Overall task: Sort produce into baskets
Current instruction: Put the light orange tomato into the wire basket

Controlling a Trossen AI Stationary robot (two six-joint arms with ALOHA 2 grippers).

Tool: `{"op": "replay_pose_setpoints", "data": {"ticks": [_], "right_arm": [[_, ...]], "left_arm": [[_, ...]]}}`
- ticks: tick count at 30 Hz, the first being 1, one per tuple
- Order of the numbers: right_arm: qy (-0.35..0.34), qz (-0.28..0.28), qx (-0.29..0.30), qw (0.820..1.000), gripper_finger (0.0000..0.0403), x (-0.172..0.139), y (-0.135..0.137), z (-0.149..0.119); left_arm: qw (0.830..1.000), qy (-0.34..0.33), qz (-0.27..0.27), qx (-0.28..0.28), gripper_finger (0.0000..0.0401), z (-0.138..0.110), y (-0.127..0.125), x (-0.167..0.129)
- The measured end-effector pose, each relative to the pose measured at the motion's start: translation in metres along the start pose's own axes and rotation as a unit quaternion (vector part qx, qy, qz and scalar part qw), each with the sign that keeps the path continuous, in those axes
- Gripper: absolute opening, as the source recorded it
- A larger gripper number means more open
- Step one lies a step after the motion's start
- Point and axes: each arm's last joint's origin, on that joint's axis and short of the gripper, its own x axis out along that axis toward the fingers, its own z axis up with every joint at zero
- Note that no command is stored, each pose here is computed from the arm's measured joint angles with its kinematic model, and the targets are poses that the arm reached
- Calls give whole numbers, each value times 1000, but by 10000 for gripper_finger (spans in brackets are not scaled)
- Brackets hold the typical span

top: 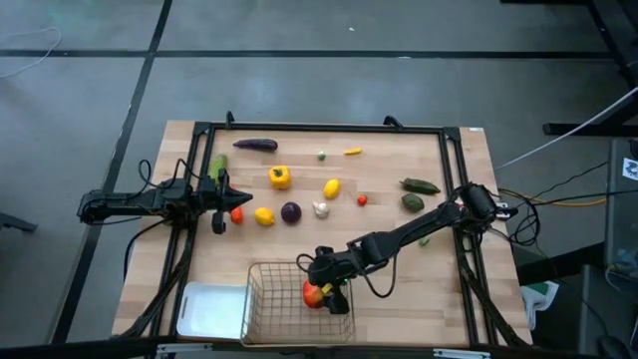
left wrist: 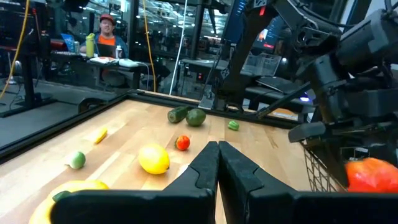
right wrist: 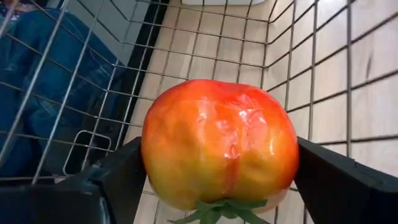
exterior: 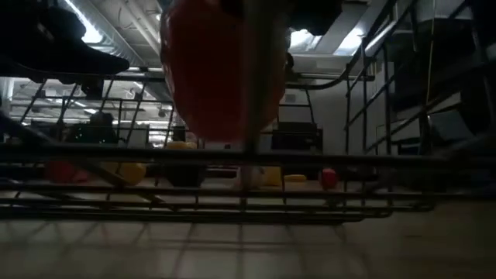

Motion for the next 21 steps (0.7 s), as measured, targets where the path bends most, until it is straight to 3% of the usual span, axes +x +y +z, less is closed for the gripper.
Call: {"op": "replay_pose_setpoints", "data": {"ticks": [14,21], "right_arm": [[3,0,-14,1000,340,-8,5,12],[0,7,-27,1000,340,-7,20,9]], "left_arm": [[1000,0,0,0,5,0,0,0],[1000,0,0,0,5,0,0,0]]}}
